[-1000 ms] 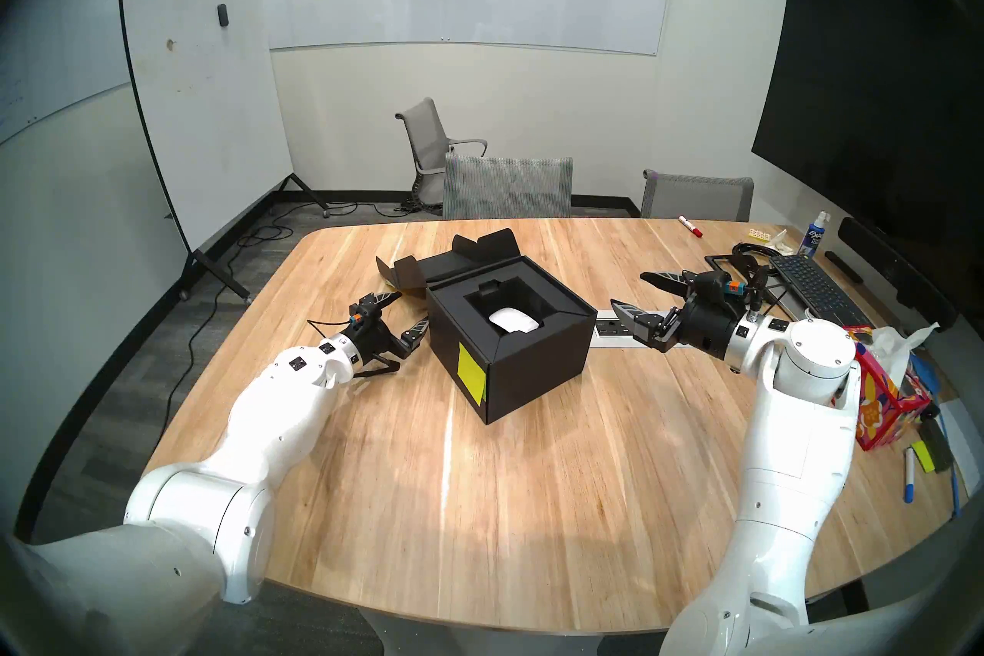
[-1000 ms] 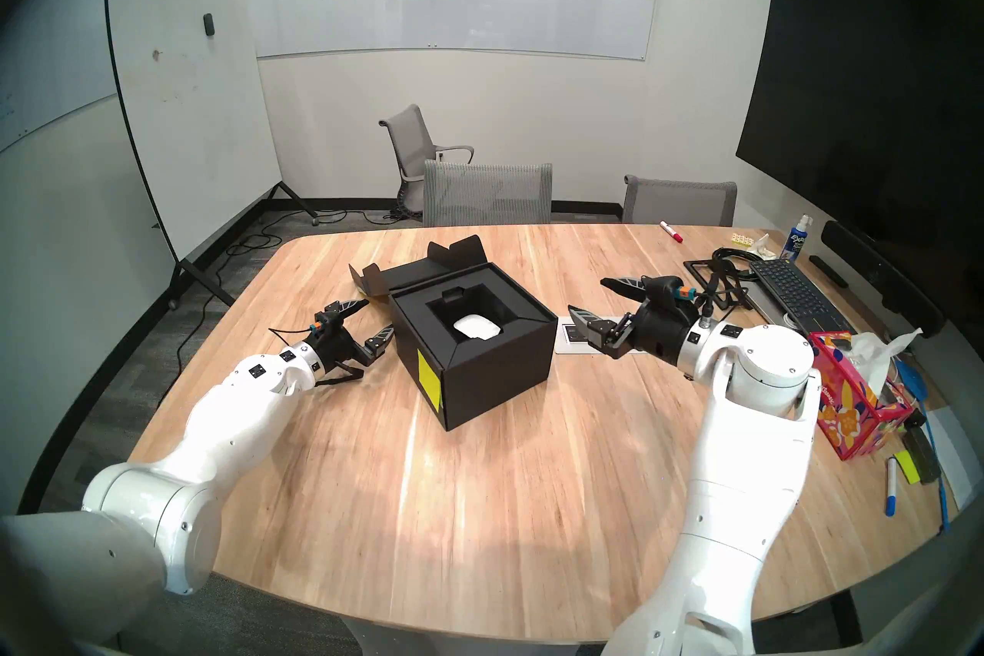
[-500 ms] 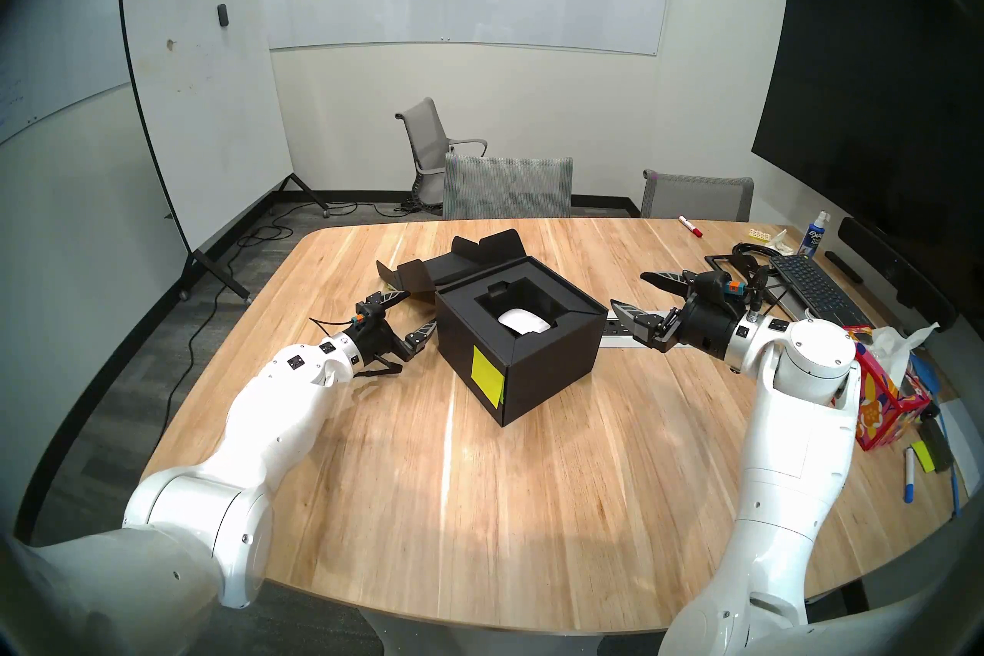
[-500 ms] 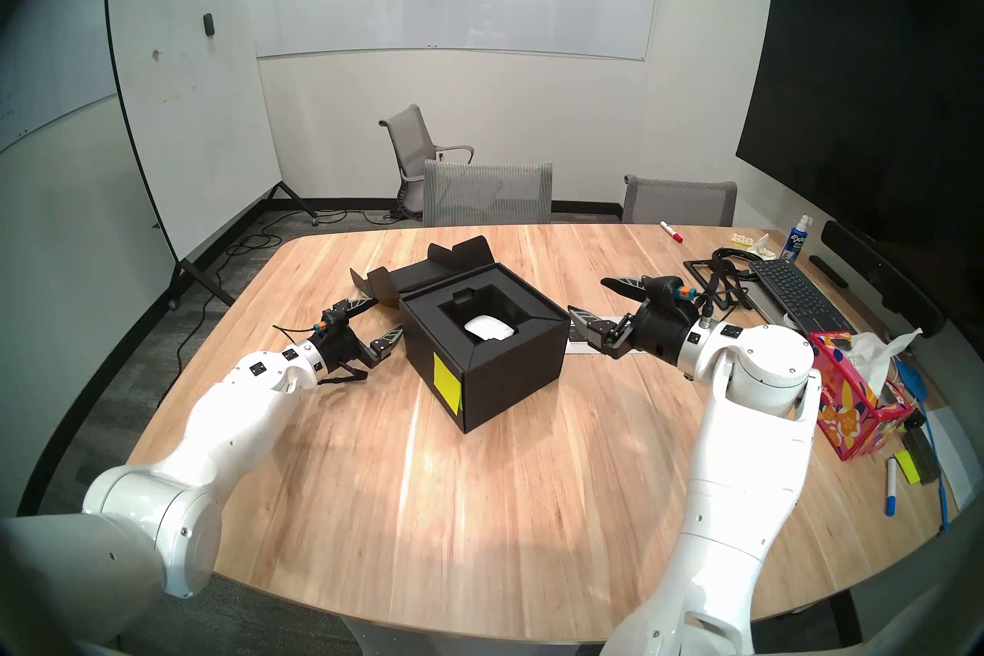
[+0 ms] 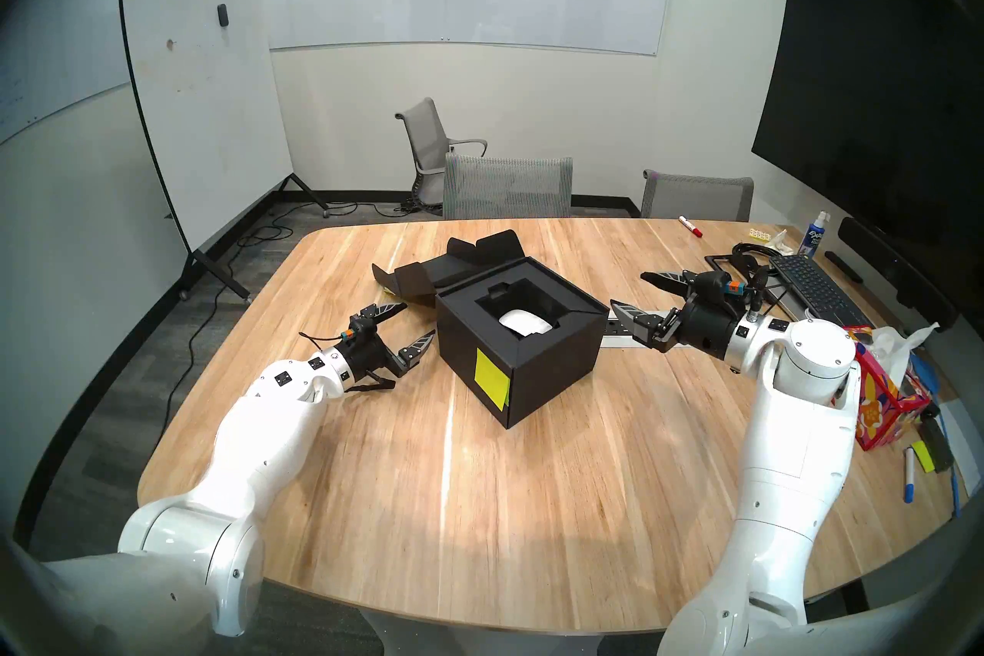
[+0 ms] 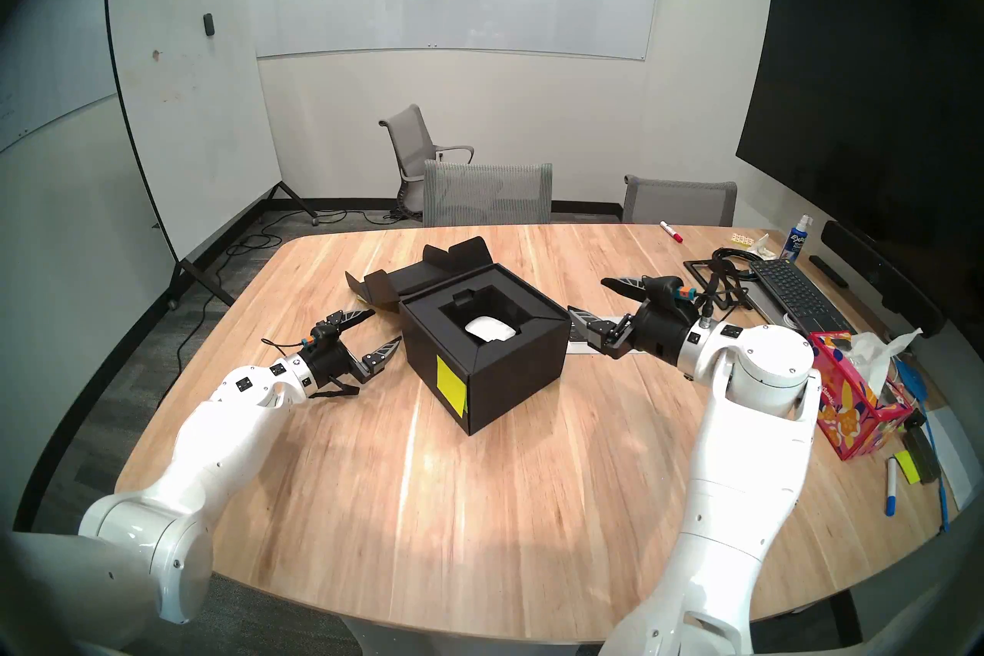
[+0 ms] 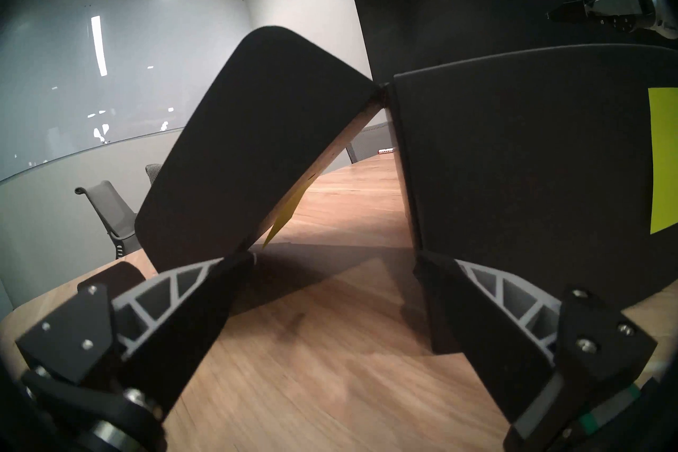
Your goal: Open the box and place the mouse inside
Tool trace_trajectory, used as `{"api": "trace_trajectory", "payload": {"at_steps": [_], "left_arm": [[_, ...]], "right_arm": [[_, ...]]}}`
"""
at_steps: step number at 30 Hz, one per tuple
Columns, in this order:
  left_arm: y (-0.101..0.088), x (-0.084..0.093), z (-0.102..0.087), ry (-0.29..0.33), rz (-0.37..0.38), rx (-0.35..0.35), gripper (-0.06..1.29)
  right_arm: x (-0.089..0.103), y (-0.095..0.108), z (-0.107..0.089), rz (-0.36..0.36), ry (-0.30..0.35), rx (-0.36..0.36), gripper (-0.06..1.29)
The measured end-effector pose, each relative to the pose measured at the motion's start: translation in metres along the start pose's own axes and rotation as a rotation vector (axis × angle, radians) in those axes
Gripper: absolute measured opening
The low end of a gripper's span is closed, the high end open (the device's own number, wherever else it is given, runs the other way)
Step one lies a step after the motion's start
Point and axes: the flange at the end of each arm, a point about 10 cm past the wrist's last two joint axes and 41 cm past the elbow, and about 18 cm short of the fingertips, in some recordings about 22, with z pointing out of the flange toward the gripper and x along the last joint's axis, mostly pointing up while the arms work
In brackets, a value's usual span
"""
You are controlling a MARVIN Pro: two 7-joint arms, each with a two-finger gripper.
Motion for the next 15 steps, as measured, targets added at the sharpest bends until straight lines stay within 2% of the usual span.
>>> {"api": "trace_trajectory", "payload": {"at_steps": [9,15], "left_arm": [[-0.004,0.001,0.003,-0.032,0.014,0.051,1.2],[-0.007,0.002,0.012,-0.057,0.022,0.085,1.2]], "right_arm": [[0.0,0.0,0.0,0.0,0.0,0.0,1.22],[0.0,0.0,0.0,-0.001,0.0,0.0,1.22]]}}
